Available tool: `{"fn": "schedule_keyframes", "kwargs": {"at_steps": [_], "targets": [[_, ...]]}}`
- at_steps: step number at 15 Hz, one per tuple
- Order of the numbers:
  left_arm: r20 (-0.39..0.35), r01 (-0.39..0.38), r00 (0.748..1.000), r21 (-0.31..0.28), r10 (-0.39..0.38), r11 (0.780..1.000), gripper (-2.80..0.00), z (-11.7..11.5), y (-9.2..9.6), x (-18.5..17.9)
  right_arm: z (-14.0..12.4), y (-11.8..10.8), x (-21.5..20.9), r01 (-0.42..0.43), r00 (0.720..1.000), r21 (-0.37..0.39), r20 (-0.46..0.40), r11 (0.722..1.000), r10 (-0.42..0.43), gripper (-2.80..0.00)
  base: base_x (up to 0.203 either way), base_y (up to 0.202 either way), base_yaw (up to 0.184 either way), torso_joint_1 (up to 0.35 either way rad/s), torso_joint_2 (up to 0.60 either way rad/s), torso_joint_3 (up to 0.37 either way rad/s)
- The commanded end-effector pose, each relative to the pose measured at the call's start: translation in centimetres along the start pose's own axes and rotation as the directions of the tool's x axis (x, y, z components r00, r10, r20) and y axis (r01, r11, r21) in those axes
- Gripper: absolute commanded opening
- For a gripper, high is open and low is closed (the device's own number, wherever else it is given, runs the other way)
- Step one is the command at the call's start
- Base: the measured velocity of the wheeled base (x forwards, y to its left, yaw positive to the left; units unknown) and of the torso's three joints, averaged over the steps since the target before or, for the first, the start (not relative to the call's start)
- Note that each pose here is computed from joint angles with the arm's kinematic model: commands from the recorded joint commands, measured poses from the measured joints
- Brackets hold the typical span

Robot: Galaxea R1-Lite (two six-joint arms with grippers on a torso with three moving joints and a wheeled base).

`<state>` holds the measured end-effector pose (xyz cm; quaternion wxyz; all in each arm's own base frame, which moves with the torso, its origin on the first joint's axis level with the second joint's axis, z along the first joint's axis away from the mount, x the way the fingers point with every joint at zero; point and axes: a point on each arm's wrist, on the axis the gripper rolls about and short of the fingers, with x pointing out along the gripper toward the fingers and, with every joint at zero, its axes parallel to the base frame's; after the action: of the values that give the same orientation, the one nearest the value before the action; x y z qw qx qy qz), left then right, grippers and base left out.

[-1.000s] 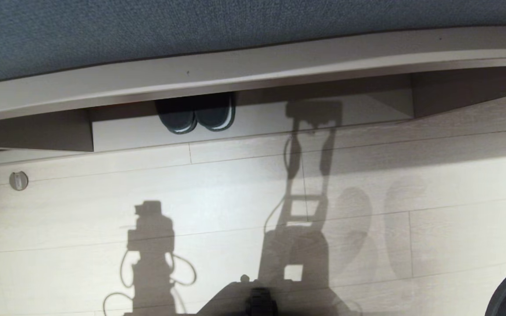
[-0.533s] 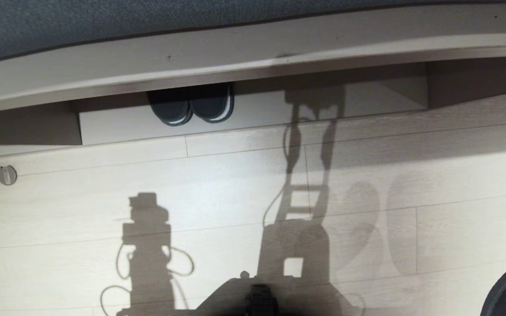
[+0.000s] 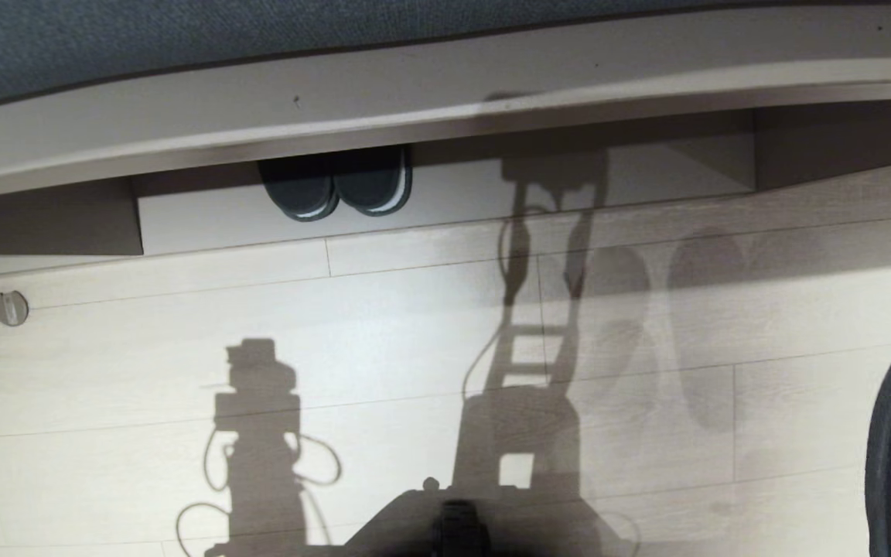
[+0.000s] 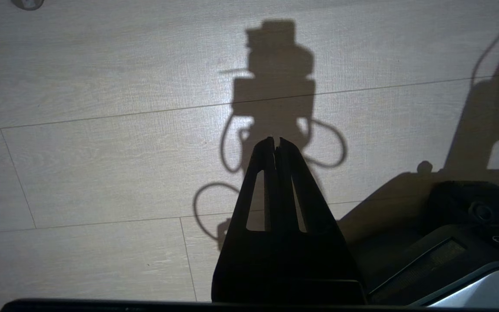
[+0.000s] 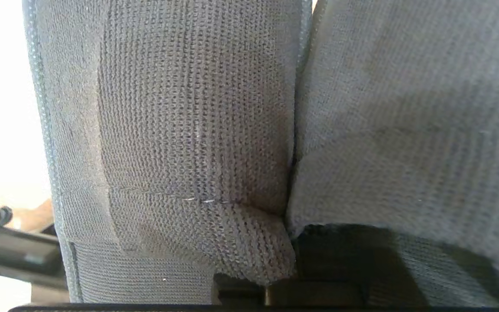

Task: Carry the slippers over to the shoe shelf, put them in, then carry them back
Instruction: Place the slippers into the shoe cabinet

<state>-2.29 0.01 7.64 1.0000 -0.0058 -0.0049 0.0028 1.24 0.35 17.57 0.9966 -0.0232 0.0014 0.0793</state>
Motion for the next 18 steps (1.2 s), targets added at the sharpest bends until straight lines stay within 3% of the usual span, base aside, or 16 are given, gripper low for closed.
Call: {"fn": "schedule_keyframes", "kwargs": {"at_steps": [1,5,10,15,18], "targets": [[0.001,0.000,1.000,-0.001,0.000,1.000,-2.80,0.0,0.0,0.0,1.2,-0.6,4.0,-0.037,0.994,-0.001,-0.107,0.999,0.036,-2.80,0.000,0.000,0.000,0.000,0.00,0.000],[0.000,-0.001,1.000,-0.001,0.001,1.000,-2.80,0.0,0.0,0.0,3.3,-0.8,9.3,-0.137,0.987,-0.040,-0.084,0.990,0.134,-2.80,0.000,0.000,0.000,0.000,0.00,0.000],[-0.001,-0.002,1.000,-0.001,0.002,1.000,-2.80,0.0,0.0,0.0,2.8,0.2,14.5,-0.199,0.980,-0.131,-0.025,0.971,0.198,-2.80,0.000,0.000,0.000,0.000,0.00,0.000],[-0.001,-0.002,1.000,0.001,0.002,1.000,-2.80,0.0,0.0,0.0,2.4,0.8,18.7,-0.114,0.989,-0.142,0.077,0.983,0.126,-2.80,0.000,0.000,0.000,0.000,0.00,0.000],[-0.001,0.000,1.000,-0.001,0.000,1.000,-2.80,0.0,0.0,0.0,3.2,1.1,21.4,-0.041,0.972,-0.102,0.228,0.994,0.063,-2.80,0.000,0.000,0.000,0.000,0.00,0.000]]}}
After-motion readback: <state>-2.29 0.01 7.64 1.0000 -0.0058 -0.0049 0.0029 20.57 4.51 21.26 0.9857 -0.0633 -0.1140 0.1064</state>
